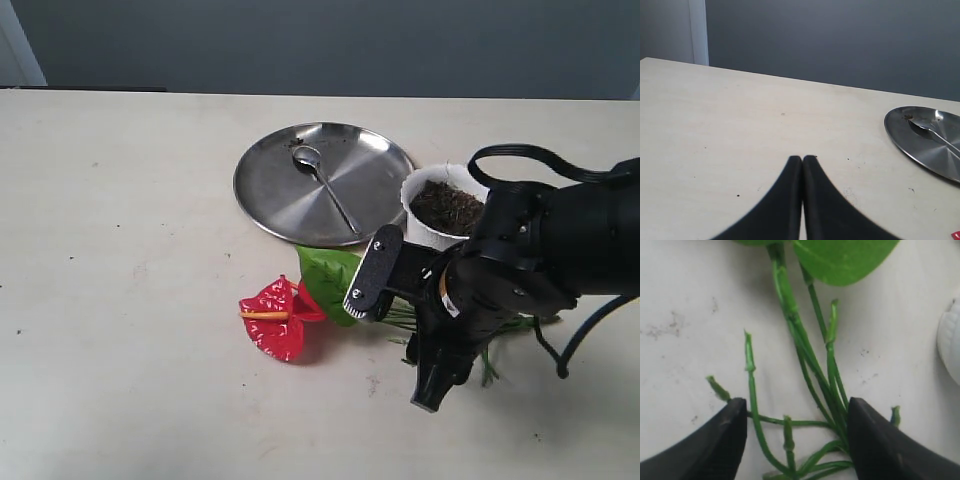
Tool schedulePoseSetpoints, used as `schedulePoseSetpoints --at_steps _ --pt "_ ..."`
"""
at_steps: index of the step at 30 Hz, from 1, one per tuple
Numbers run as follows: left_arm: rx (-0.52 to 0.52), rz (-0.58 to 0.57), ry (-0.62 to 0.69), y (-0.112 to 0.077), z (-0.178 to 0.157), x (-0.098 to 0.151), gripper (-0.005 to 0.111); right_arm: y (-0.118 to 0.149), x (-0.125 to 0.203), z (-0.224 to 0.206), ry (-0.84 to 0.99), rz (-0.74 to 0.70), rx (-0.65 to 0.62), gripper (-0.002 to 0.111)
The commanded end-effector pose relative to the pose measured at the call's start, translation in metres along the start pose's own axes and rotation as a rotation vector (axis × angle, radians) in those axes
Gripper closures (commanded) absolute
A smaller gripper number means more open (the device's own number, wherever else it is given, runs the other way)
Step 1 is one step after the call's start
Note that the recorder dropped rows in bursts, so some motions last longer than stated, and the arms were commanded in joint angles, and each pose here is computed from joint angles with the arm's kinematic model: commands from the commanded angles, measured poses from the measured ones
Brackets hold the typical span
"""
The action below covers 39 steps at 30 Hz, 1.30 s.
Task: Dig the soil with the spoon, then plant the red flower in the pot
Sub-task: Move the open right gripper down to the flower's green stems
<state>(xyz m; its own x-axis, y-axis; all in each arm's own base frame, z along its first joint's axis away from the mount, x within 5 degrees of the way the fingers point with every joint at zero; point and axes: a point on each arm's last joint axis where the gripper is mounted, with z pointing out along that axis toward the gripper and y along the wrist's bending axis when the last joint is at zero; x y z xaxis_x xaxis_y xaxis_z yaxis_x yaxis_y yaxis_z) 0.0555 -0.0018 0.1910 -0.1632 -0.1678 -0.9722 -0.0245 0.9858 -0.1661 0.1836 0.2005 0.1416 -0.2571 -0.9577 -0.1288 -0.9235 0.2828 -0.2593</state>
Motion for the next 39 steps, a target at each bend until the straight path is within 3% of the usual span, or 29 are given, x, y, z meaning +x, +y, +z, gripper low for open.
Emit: schedulePoseSetpoints --at_steps 1,5,8,10,19,24,26,30,32,39 --pt "0.006 0.002 -0.016 0.0 0.0 -0.001 0.106 0.002 -0.005 0.006 -0.016 0.0 -0.009 0.052" --pt "0.006 0.002 -0.016 0.0 0.0 -0.001 0.106 0.003 -0.005 0.009 -0.015 0.006 -0.017 0.058" --pt "0.006 0.002 -0.016 0.0 0.0 -0.001 0.106 0.003 -0.004 0.007 -0.005 0.028 -0.024 0.079" --pt "0.006 0.002 -0.016 0.0 0.0 -0.001 0.106 0.002 -0.002 -0.002 -0.004 0.051 -0.023 0.082" --pt "0.006 0.002 -0.016 0.0 0.0 -0.001 0.106 -0.008 0.008 -0.061 -0.136 0.11 0.047 0.083" --pt "0.006 0.002 -0.016 0.0 0.0 -0.001 0.106 -0.008 0.009 -0.066 -0.142 0.137 0.045 0.083" --pt "0.006 0.002 -0.016 0.0 0.0 -0.001 0.106 -0.013 0.012 -0.066 -0.117 0.196 0.103 0.079" --pt "0.006 0.002 -0.016 0.0 0.0 -0.001 0.106 -0.017 0.014 -0.066 -0.102 0.21 0.141 0.052" --pt "0.006 0.002 -0.016 0.0 0.0 -0.001 0.106 -0.016 0.014 -0.065 -0.102 0.208 0.139 0.046" --pt "0.006 0.002 -0.016 0.0 0.0 -0.001 0.106 -0.006 0.002 -0.037 -0.084 0.123 0.03 0.065"
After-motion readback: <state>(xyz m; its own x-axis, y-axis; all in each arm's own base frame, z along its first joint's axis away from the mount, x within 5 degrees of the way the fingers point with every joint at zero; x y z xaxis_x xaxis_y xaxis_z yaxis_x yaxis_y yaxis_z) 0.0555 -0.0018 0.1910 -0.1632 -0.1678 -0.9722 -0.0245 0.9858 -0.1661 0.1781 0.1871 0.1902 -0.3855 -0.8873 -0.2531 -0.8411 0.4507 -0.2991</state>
